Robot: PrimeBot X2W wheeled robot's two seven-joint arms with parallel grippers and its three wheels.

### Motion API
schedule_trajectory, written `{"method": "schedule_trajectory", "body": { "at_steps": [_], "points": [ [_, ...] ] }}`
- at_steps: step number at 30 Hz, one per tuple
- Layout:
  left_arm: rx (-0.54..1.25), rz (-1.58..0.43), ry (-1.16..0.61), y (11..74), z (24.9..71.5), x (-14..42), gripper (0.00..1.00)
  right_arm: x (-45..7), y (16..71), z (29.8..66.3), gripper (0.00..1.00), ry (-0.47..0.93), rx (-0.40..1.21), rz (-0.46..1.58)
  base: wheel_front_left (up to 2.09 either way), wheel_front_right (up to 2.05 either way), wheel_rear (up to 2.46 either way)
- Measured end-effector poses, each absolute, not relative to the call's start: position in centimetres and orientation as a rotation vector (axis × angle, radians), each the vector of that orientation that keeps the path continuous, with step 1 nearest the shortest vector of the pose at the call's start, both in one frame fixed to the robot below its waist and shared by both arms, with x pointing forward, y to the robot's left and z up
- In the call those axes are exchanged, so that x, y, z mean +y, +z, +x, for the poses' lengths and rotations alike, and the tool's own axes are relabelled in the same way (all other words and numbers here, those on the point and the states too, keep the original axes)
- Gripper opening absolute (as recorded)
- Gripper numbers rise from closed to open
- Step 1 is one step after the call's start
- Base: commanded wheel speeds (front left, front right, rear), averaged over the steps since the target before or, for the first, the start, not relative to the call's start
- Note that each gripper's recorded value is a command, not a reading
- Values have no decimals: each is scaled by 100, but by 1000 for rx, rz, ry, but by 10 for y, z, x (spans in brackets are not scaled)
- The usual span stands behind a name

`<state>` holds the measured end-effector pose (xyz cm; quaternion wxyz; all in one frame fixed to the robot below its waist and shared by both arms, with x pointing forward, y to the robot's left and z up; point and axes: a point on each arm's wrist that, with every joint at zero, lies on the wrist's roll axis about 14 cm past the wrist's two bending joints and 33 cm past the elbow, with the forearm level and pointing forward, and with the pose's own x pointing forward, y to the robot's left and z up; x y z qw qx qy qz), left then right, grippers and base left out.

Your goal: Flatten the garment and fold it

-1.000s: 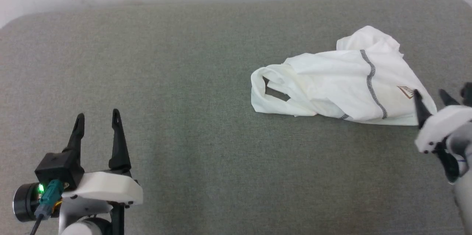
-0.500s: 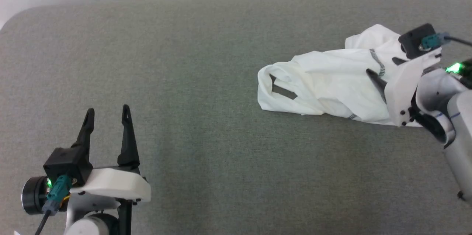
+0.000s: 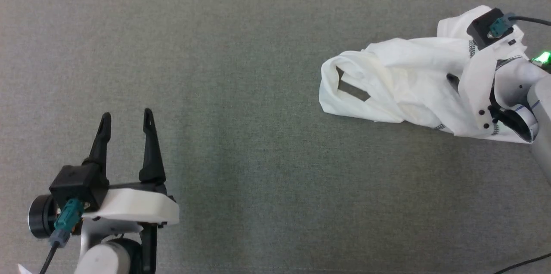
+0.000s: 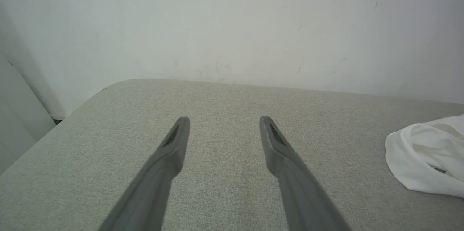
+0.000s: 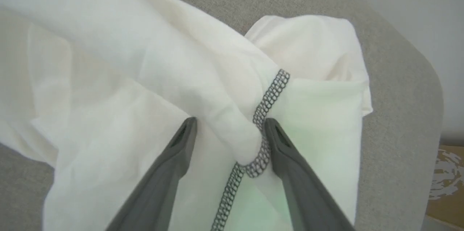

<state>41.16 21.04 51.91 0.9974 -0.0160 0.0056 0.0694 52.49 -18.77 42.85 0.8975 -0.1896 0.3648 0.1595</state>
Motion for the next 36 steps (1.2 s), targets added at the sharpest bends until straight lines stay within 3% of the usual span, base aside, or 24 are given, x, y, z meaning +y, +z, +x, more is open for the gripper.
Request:
{"method": "schedule_trajectory", "body": {
  "at_steps": [2, 7, 13, 17, 21, 29, 30, 31, 32, 33, 36],
  "points": [
    [20, -30, 142, 515, 413, 211, 100, -187, 416, 524, 0, 339, 794, -393, 0, 0, 0],
    [44, -28, 149, 505, 415, 214, 100, -184, 416, 537, 0, 341, 751, -351, 0, 0, 0],
    [33, -26, 140, 510, 413, 211, 100, -152, 465, 556, 0, 382, 504, -248, 0, 0, 0],
    [15, -24, 127, 520, 410, 209, 100, -102, 515, 549, 0, 495, 325, -185, 0, 0, 0],
    [-3, -24, 114, 531, 406, 205, 100, -52, 538, 511, 0, 644, 260, -131, 0, 0, 0],
    [-26, -33, 88, 543, 401, 195, 100, -10, 461, 386, 0, 822, 573, 2, 0, 0, 0],
    [-25, -33, 88, 543, 400, 194, 100, -8, 450, 372, 18, 830, 611, 8, 0, 0, 0],
    [-24, -32, 89, 543, 400, 194, 100, -7, 441, 361, 47, 833, 648, 17, 0, 0, 0],
    [-20, -32, 88, 542, 400, 194, 100, -7, 436, 354, 47, 828, 668, 32, 0, 0, 0],
    [-18, -31, 89, 542, 400, 194, 100, -7, 434, 350, 100, 821, 667, 34, 0, 0, 0],
    [-8, -29, 84, 540, 398, 193, 100, -6, 450, 355, 100, 789, 591, 73, 0, 0, 0]
  ]
}}
